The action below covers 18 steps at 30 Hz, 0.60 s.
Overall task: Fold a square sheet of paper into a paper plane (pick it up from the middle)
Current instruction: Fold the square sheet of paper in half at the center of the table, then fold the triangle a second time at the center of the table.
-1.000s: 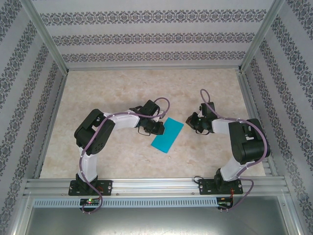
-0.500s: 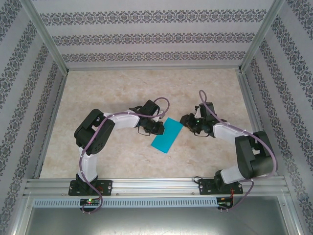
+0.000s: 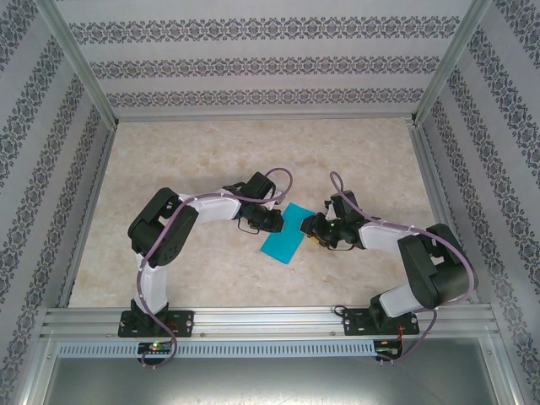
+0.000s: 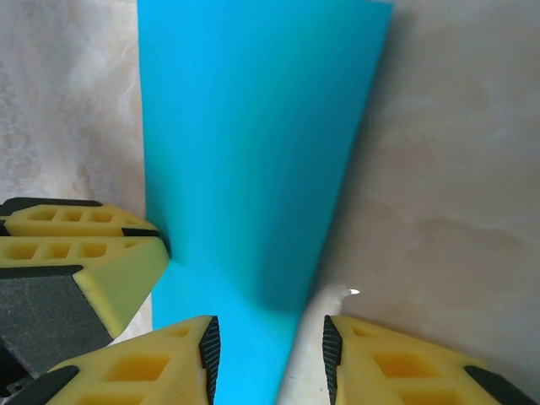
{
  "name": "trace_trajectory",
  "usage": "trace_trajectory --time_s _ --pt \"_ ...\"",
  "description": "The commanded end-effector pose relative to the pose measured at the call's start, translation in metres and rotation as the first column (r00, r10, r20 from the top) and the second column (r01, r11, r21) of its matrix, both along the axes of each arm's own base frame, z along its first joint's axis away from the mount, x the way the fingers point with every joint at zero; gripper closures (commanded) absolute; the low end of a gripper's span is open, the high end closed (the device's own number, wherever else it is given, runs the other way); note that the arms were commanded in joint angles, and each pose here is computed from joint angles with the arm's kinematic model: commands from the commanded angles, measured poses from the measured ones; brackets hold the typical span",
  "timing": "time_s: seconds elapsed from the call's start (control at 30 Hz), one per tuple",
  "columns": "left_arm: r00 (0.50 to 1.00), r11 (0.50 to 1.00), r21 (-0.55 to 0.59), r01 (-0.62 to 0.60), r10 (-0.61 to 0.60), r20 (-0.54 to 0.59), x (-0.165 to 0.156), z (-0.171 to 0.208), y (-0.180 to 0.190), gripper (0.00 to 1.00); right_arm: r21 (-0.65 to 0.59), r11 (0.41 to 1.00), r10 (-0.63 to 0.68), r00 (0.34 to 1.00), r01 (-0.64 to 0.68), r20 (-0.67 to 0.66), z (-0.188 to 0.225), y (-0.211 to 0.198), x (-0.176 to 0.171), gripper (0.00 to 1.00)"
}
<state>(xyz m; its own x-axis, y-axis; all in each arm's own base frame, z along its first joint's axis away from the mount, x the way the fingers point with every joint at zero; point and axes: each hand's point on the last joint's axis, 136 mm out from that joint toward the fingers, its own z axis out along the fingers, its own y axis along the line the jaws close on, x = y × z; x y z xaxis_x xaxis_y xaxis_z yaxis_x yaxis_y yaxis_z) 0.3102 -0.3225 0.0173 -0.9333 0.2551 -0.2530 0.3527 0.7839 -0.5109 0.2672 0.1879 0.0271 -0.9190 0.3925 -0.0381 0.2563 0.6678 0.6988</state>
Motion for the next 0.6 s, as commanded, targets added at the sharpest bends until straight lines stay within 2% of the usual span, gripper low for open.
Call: trace_trajectory --time_s 0.0,0.37,0.57 --pt "0.986 0.985 0.173 -0.014 0.042 -0.160 -0.037 -0.042 0.039 0.84 0.042 0.999 0.009 1.000 -0.009 0.013 0.006 0.012 0.005 0.61" --pt "0.988 0.987 0.160 -0.016 0.040 -0.147 -0.035 -0.036 0.038 0.84 0.124 0.992 -0.006 0.999 0.000 0.048 0.018 0.023 0.008 0.64" --pt "0.989 0.991 0.134 -0.020 0.038 -0.140 -0.032 -0.028 0.032 0.83 0.136 0.991 0.003 0.999 -0.009 0.051 0.017 0.031 0.003 0.71"
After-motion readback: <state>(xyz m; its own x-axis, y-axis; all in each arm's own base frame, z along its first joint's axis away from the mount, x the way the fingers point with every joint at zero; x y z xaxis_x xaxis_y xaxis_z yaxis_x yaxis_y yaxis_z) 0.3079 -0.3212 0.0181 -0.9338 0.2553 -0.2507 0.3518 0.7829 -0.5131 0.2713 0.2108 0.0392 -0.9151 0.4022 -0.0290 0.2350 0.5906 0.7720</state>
